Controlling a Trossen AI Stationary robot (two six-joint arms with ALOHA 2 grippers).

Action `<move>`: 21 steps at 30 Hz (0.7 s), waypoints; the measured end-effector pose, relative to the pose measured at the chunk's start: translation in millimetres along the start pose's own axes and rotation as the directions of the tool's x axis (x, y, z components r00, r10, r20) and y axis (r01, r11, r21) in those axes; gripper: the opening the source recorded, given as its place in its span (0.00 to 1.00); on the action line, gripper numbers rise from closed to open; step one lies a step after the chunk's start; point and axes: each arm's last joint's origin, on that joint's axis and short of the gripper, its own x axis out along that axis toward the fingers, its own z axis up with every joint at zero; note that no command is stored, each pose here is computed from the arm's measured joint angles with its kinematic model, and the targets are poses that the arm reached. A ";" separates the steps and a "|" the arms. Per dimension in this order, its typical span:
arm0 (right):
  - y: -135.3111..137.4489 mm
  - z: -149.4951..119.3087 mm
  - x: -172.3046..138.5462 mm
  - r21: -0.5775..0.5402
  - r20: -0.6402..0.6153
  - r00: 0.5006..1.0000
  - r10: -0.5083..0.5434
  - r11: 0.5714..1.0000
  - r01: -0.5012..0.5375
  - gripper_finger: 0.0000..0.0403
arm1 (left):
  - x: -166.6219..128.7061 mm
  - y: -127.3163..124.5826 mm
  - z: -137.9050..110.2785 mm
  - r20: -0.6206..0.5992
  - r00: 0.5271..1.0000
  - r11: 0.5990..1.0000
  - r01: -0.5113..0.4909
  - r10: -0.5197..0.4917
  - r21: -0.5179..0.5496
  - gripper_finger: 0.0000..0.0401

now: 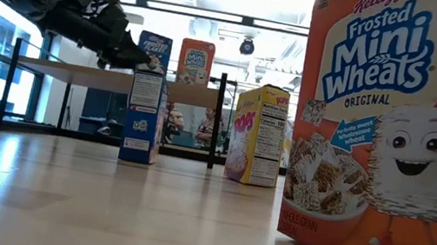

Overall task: Stack cereal on shelf
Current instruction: Put the middle blue cereal box on the shelf

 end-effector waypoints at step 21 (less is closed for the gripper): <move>0.0 0.0 0.0 0.000 0.000 1.000 0.000 1.000 0.000 0.68 | -45.1 -26.7 26.3 0.025 0.996 0.995 -0.092 0.091 0.040 0.57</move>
